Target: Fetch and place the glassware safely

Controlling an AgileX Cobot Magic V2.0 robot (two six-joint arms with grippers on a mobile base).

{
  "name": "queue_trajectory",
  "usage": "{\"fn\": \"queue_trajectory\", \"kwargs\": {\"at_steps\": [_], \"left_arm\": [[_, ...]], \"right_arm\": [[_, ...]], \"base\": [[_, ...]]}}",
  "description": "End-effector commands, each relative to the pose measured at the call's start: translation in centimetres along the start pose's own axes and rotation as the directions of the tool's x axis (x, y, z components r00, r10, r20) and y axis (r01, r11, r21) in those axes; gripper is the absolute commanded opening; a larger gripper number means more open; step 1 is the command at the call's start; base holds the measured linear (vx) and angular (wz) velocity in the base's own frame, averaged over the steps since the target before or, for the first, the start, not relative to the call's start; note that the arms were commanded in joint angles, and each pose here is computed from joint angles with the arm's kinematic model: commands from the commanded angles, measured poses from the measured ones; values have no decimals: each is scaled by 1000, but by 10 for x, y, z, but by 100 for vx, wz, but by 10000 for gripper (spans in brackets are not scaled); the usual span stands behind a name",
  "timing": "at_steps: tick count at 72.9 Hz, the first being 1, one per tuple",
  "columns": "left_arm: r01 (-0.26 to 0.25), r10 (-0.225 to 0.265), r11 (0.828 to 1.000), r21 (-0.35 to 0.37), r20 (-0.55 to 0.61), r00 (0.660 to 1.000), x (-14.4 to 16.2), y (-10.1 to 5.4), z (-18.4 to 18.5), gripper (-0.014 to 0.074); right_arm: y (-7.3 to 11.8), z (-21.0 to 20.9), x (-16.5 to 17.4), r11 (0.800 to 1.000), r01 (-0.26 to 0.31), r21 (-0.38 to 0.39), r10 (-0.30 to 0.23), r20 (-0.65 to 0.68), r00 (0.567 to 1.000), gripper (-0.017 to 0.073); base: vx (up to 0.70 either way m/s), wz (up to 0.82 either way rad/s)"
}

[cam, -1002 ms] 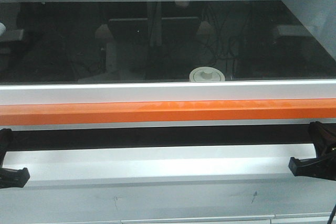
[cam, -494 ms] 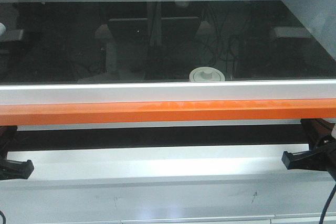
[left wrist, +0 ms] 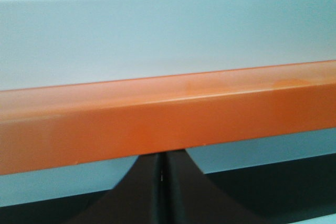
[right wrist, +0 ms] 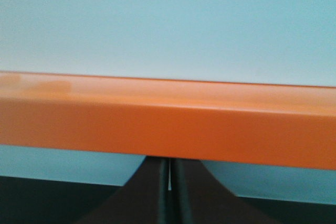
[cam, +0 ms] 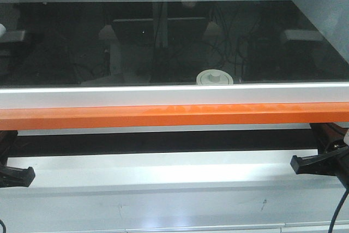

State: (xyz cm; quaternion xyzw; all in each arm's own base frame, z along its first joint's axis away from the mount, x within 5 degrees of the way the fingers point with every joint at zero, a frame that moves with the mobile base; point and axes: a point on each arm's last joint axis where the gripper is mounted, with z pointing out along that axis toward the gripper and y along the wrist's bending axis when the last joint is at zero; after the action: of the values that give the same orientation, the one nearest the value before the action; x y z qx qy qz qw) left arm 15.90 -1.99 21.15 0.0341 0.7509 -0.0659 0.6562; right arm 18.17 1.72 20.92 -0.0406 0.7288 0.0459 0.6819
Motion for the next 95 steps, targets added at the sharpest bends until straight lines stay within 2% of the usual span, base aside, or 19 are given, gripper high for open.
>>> {"fn": "queue_trajectory", "kwargs": {"at_steps": [1,22,31,42,71,95], "left_arm": [[3,-7,1000,20,227,974,-28,-2,0,-7],[1,-8,1000,25,272,962,-32,-2,-1,-7],[2,-9,1000,27,287,958,-34,-3,-2,-7],[1,-10,1000,29,308,951,-36,-3,-2,-7],[-6,-5,1000,30,358,934,-61,-3,6,-7],[-18,2,999,31,451,893,-80,-5,-9,-7]], "right_arm": [[1,5,-28,1000,-15,-19,19,206,978,-1],[1,4,-33,1000,-13,-24,19,264,964,-1],[2,3,-36,1000,10,-20,-4,295,956,-1],[2,3,-37,1000,10,-20,-4,305,952,-1],[2,5,-43,1000,6,-29,3,328,945,-1],[4,7,-48,998,30,-49,-11,348,938,-1]], "base": [[0,0],[0,0],[0,0],[0,0],[0,0],[0,0]]}}
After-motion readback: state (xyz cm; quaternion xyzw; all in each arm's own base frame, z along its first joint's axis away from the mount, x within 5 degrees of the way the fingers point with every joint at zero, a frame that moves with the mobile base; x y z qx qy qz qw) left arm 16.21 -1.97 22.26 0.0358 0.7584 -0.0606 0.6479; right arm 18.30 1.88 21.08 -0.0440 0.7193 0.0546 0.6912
